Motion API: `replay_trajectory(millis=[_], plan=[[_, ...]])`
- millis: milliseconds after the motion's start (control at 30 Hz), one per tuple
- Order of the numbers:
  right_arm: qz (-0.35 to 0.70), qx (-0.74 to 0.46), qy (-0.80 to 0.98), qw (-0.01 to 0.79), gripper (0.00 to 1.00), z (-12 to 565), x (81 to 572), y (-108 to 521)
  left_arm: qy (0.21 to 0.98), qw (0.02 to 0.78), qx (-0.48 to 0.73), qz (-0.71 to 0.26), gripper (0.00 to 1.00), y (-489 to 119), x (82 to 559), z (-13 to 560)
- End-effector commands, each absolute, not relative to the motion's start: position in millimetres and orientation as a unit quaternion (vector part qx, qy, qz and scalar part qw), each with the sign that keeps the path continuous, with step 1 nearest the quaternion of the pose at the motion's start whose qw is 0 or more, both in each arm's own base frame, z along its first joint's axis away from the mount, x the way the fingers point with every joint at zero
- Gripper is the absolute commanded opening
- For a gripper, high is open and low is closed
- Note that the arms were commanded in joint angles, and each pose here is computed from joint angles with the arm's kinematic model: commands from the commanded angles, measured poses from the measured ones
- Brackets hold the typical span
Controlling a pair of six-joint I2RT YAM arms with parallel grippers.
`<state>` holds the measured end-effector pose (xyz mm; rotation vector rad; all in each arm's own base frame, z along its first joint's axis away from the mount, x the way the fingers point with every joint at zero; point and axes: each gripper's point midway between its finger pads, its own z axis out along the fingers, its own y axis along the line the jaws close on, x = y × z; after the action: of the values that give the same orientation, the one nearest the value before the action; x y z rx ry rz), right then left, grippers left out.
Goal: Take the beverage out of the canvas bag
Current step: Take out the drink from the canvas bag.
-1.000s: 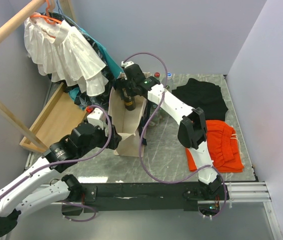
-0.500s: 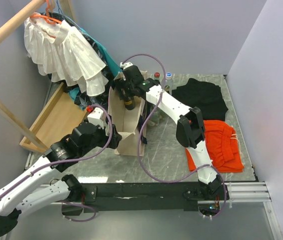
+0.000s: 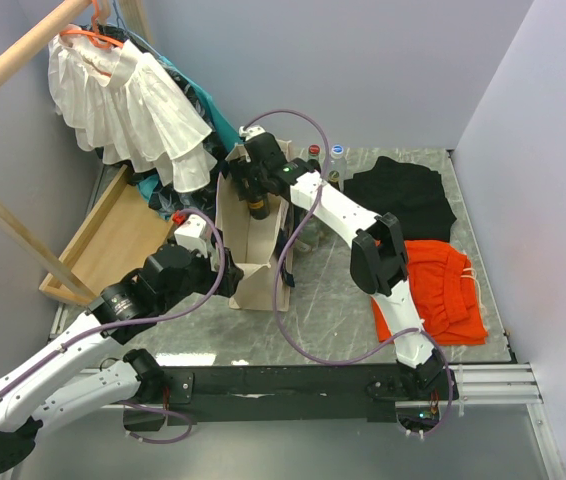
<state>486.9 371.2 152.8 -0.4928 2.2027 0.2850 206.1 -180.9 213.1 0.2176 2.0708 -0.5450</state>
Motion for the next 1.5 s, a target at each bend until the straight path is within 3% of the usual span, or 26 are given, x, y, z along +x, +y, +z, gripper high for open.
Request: replay_trajectory(millis=[0,867,967,1167,1433,1467], plan=[[0.104,-0.186,0.882,0.421,0.90,137.1,497.9,366.8,0.852,0.463,0.100,-0.223,0.96,-181.7,200.5,210.7],[0.112,-0.187,0.885,0.412,0.84,116.0,499.3,372.5,0.853,0.462,0.100,-0.221,0.96,-181.5,201.0,210.0],[0.112,-0.187,0.884,0.414,0.79,117.1,500.6,373.4,0.854,0.461,0.100,-0.220,0.96,-181.7,201.2,209.2],[0.113,-0.185,0.883,0.417,0.55,119.0,501.8,374.2,0.855,0.460,0.101,-0.219,0.96,-182.1,201.3,208.4],[0.116,-0.191,0.880,0.418,0.36,119.0,497.8,372.1,0.854,0.461,0.100,-0.220,0.96,-181.7,201.2,209.2],[0.119,-0.190,0.877,0.426,0.30,124.8,498.8,373.0,0.854,0.461,0.100,-0.220,0.96,-181.7,201.2,209.2]])
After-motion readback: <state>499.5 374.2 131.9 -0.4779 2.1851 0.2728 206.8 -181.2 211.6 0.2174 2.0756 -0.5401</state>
